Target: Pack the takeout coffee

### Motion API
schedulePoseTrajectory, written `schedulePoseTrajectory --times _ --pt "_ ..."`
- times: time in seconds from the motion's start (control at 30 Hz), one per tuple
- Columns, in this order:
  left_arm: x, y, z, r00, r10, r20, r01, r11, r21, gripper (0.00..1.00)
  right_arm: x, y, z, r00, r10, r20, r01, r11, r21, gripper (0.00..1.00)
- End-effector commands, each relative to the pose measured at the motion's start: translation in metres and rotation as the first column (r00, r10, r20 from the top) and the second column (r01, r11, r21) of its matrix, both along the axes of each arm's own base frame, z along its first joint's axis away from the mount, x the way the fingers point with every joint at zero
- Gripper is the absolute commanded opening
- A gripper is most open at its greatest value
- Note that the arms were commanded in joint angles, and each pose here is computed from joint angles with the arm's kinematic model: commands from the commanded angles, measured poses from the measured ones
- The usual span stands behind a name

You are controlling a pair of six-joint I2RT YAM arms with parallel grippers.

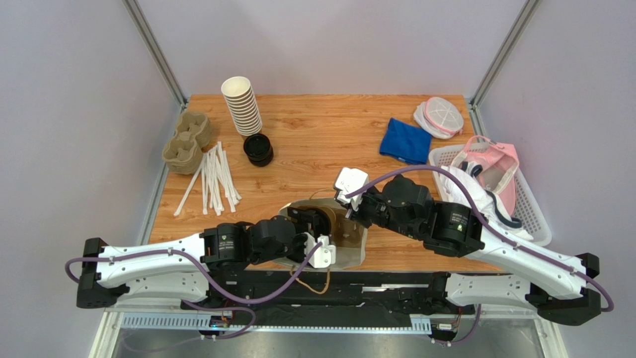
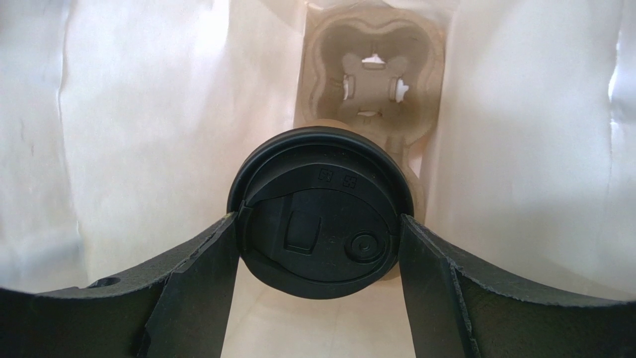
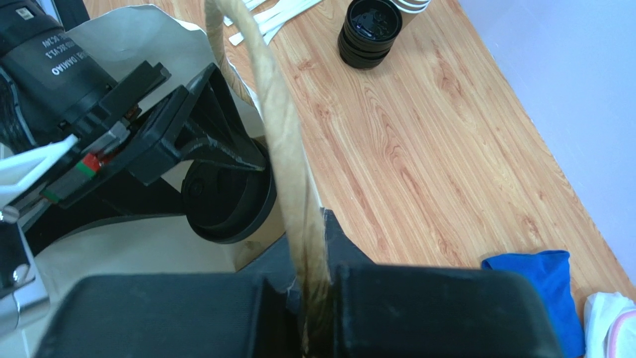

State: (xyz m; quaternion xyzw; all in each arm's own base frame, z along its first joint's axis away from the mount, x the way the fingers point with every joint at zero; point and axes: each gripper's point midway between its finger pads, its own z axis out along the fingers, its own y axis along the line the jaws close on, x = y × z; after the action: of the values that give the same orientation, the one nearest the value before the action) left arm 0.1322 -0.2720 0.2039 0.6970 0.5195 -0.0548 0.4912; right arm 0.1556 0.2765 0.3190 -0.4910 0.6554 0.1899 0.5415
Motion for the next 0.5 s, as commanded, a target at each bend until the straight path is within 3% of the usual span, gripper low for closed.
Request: schedulePoseTrajectory --times 0.0,0.47 --pt "0.001 -0.018 0.027 0.999 -0.027 0.027 0.029 0.997 -0.067 0.19 0.005 0.002 0.023 0.998 0.001 0.059 -0.003 1.0 0.031 0.0" --pt "0.004 -0.038 0.003 1.0 -0.02 0.006 0.02 0.996 -0.085 0.19 0.02 0.008 0.013 0.974 -0.029 0.223 0.031 0.999 -0.005 0.0"
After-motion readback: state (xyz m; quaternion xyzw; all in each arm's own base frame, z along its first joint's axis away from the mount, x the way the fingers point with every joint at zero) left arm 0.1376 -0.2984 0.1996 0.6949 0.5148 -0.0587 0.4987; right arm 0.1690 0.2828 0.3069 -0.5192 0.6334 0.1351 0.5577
